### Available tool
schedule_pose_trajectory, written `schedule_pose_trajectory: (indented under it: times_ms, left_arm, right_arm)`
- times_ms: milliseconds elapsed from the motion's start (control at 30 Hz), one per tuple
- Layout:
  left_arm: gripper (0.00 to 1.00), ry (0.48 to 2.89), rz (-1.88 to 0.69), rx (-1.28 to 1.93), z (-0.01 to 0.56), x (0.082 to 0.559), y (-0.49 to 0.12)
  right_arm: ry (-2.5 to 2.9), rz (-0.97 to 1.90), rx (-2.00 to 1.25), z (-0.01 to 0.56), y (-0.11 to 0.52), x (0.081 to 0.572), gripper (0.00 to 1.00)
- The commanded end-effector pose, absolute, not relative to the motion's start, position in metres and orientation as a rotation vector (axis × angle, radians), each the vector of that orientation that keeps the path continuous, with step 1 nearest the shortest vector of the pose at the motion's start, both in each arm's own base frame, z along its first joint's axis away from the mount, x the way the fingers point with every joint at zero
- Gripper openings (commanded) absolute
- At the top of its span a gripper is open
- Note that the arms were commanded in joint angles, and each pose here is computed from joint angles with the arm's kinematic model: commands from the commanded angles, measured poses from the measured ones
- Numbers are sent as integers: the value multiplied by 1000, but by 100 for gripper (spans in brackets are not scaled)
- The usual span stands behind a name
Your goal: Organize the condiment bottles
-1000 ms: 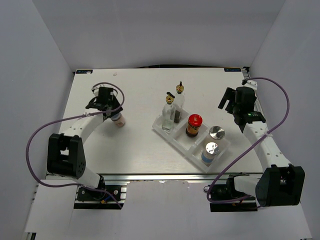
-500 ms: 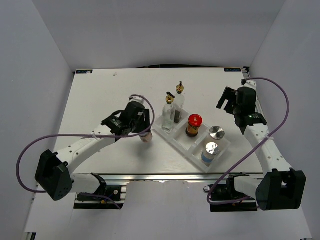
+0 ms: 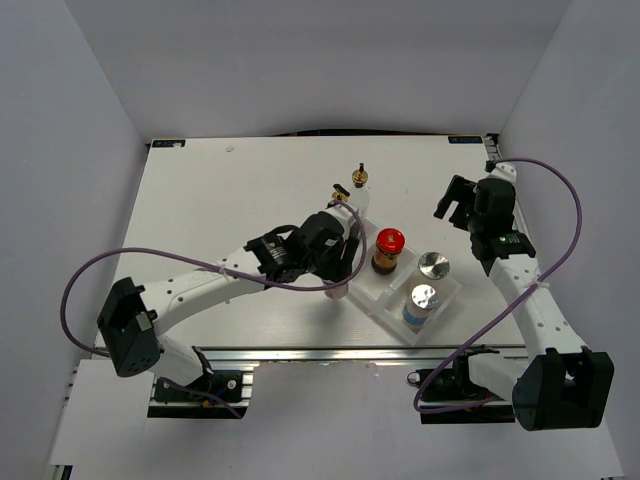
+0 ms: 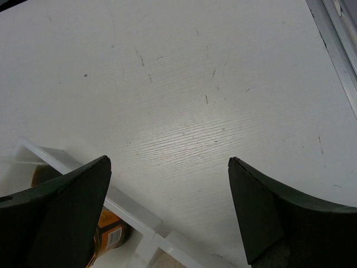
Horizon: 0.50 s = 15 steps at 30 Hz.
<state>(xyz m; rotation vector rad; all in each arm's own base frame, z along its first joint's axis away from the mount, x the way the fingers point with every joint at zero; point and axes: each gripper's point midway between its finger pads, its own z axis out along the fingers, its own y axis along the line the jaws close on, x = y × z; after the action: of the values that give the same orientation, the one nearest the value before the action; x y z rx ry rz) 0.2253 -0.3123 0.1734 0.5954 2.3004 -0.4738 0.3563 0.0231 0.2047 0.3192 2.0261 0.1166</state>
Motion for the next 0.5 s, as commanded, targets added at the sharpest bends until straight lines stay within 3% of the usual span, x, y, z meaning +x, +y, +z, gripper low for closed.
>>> schedule_pose_trajectory:
  times_ms: [0,467]
  left_arm:
    - [0,2078,-625,567,231,252,-358]
    - [0,2062,-571,649,211,299,-425]
  right_arm:
    - [1967,112,319,219,19,358,89]
    - [1963,59,329,219,11,357,89]
